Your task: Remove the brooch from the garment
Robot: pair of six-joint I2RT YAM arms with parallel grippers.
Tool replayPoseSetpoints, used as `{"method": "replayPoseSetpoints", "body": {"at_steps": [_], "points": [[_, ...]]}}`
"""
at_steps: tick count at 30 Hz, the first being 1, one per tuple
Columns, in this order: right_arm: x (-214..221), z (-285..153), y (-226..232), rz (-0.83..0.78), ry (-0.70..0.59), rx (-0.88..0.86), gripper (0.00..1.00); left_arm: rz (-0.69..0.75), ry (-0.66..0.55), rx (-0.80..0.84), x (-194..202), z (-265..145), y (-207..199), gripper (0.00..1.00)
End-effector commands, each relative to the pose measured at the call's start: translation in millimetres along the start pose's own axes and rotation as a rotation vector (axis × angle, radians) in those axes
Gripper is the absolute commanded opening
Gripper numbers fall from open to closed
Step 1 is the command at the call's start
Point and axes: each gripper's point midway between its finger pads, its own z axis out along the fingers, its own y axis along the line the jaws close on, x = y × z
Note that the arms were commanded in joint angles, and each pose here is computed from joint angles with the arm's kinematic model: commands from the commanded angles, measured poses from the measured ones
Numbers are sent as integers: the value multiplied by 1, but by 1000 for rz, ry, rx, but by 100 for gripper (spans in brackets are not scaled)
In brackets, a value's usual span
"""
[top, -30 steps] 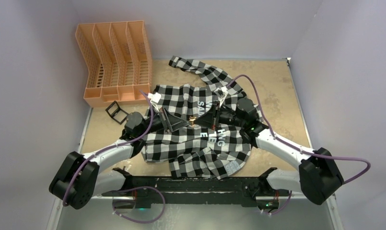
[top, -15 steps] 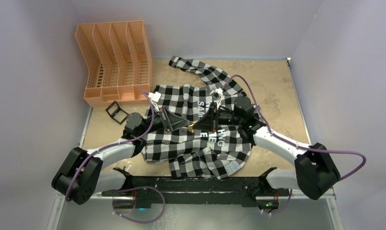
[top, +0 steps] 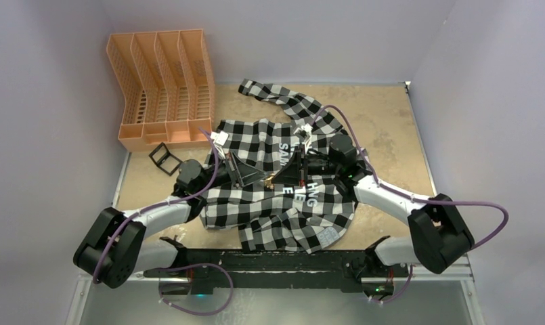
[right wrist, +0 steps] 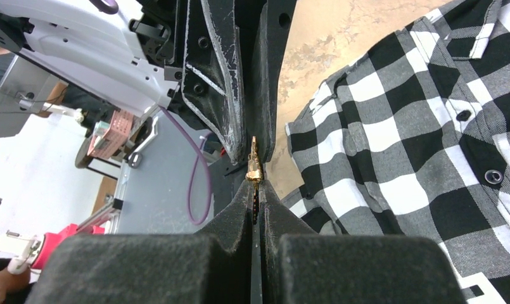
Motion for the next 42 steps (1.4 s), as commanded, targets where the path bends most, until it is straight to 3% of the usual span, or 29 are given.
{"method": "replayPoseSetpoints", "body": {"at_steps": [1, 5, 10, 14, 20, 22, 34, 42], "points": [[-19, 2, 16, -63, -21, -68, 0, 25, 24, 39, 4, -1, -6, 15], [-20, 2, 15, -58, -20, -73, 0, 20, 30, 36, 7, -1, -5, 14], [-19, 1, 13, -41, -19, -76, 0, 27, 27, 42, 6, -1, -8, 0], [-21, 1, 11, -37, -31, -75, 0, 13, 12, 27, 3, -1, -6, 0], [-25, 1, 3, -27, -77, -30, 37, -109, -99, -124, -7, -3, 25, 0], [-25, 1, -1, -19, -87, -11, 45, -163, -144, -162, -9, -6, 35, 0], [-9, -5, -18, 48, -131, 71, 71, -327, -365, -198, -30, -18, 52, 0], [1, 2, -14, 99, -99, 31, 73, -327, -417, -170, -43, -17, 46, 0]]}}
